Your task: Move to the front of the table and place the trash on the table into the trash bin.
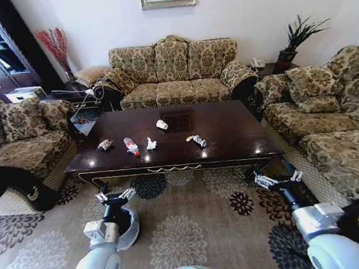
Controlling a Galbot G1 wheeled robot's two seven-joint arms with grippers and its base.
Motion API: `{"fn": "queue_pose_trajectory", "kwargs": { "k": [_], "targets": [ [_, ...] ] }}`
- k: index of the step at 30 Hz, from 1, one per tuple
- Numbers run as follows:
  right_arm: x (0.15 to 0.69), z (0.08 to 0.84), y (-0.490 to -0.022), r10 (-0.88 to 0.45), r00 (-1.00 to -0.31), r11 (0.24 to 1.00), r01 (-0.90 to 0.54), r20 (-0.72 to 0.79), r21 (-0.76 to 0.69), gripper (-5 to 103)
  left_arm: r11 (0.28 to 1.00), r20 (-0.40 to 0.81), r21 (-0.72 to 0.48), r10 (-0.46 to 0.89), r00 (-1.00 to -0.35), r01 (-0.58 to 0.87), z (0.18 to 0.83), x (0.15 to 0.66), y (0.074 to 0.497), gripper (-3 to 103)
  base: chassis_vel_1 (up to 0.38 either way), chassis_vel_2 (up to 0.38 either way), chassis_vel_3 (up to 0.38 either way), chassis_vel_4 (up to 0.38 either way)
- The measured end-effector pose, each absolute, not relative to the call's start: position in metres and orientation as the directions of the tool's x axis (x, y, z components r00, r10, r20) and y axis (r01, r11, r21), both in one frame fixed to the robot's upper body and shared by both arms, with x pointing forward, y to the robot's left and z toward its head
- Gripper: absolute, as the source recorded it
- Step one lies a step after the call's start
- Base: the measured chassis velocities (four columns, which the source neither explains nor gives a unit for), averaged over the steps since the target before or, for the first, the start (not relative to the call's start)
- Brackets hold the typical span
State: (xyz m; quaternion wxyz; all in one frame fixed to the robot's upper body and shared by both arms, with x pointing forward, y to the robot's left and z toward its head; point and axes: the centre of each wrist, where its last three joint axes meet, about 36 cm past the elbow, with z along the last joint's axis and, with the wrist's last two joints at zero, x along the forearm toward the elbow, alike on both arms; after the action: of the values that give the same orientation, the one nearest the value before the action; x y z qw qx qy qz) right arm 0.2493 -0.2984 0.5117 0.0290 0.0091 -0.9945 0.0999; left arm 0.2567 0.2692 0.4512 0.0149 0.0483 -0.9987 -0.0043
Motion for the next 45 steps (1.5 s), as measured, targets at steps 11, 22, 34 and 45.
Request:
{"fn": "queue_pose_trajectory", "kwargs": {
  "k": [11,22,34,45],
  "targets": [
    [0.255,0.524,-0.276,-0.037,-0.997,0.981,-0.049,0.063,-0.189,100,0.995,0.007,0.002,-0.098,-0.995,-0.098,0.456,0.256,0.267,100,0.0,0.0,0.0,0.0],
    [0.25,0.527,-0.28,-0.006,-0.999,0.985,-0.015,0.052,-0.173,100,0.997,-0.006,0.011,-0.08,-0.997,-0.08,0.463,0.255,0.267,100,0.0,0.0,0.0,0.0],
    [0.249,0.522,-0.278,-0.004,-0.999,0.987,-0.011,0.042,-0.163,100,0.997,-0.006,0.006,-0.076,-0.997,-0.076,0.464,0.255,0.266,100,0.004,0.003,-0.007,-0.005],
    [0.25,0.514,-0.272,-0.011,-0.999,0.985,-0.019,0.049,-0.17,100,0.998,-0.002,0.006,-0.069,-0.998,-0.069,0.466,0.254,0.262,100,0.231,0.131,-0.226,-0.125]
  ]
}}
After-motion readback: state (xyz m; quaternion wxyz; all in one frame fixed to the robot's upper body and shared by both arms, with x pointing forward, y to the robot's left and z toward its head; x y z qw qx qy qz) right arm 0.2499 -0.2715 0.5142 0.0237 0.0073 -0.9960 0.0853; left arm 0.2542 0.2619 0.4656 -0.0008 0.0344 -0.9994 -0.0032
